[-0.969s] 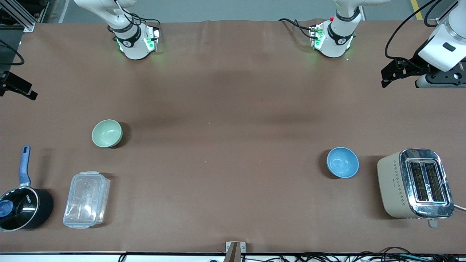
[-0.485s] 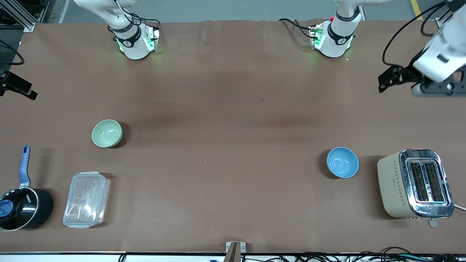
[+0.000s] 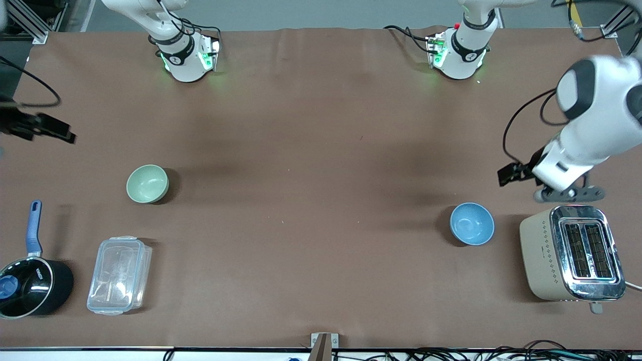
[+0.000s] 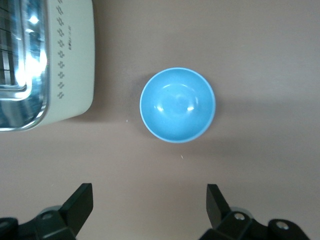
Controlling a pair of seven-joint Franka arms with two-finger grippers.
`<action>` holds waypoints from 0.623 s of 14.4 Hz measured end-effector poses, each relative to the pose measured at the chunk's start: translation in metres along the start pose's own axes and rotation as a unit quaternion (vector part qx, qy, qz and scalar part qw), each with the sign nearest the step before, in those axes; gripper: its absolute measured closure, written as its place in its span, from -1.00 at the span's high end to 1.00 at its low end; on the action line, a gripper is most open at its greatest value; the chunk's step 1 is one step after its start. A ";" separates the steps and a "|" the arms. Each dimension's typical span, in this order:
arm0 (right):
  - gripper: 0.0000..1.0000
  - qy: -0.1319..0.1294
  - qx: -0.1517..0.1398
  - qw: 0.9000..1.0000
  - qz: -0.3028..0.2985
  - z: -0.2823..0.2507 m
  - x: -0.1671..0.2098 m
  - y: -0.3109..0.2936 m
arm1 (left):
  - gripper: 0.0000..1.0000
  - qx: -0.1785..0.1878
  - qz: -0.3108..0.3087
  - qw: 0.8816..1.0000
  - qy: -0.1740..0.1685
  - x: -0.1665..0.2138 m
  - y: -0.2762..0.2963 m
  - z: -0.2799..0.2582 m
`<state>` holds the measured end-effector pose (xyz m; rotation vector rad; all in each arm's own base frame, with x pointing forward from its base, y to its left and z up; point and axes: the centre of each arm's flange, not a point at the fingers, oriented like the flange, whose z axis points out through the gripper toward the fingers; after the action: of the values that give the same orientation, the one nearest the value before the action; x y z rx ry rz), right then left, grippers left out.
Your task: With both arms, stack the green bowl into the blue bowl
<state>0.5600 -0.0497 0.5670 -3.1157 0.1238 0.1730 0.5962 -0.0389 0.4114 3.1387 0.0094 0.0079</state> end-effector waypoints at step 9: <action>0.97 0.049 -0.020 0.997 -0.052 0.275 -0.006 0.076 | 0.92 -0.007 -0.011 1.000 -0.004 0.028 -0.017 0.145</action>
<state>0.5175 -0.1183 0.2932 -3.1614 -0.0407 0.0199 0.6252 -0.0219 0.2663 3.1247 0.0433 -0.0036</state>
